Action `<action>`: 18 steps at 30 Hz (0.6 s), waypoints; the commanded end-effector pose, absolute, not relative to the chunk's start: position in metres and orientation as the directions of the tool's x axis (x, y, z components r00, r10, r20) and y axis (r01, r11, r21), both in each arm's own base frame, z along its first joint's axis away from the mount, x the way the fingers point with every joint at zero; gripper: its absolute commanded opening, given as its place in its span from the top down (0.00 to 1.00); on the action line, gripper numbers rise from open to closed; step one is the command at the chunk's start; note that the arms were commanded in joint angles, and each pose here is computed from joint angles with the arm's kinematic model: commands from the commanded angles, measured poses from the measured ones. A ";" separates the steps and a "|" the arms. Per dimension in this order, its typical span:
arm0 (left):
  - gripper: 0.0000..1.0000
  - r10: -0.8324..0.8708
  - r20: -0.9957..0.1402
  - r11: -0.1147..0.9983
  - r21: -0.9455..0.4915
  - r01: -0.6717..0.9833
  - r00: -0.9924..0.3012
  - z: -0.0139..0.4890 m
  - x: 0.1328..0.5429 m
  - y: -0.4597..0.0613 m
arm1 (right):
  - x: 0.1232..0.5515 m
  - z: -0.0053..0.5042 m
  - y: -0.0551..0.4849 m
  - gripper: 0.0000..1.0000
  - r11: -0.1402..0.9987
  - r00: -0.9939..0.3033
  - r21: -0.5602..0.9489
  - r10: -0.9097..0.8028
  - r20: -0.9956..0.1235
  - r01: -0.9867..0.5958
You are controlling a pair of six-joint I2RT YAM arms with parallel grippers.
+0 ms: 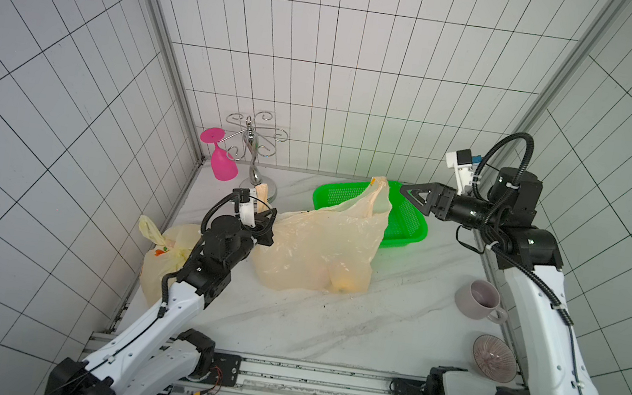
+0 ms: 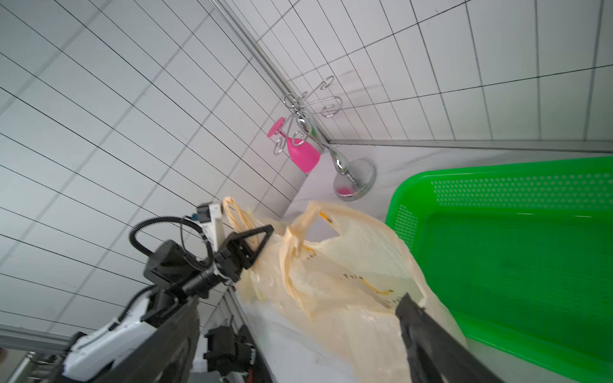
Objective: Place the peach into a plastic bag & tie a knot
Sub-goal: Cross the plastic bag at the center of the board.
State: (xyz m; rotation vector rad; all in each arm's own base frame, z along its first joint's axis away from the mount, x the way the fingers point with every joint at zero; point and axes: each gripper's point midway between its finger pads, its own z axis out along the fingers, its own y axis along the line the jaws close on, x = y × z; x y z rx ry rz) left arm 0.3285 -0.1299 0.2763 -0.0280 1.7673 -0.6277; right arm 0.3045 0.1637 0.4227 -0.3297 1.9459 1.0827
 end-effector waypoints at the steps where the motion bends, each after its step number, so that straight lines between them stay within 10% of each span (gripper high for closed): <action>1: 1.00 -0.342 -0.895 0.861 -0.421 0.285 -0.288 0.286 0.333 -0.127 | 0.319 0.357 0.136 0.01 0.764 -0.578 0.428 0.090 -0.811 -0.482; 18: 1.00 -0.328 -0.896 0.861 -0.414 0.296 -0.301 0.284 0.335 -0.133 | 0.367 0.378 0.189 0.01 0.306 -0.555 0.666 0.379 -0.741 -0.680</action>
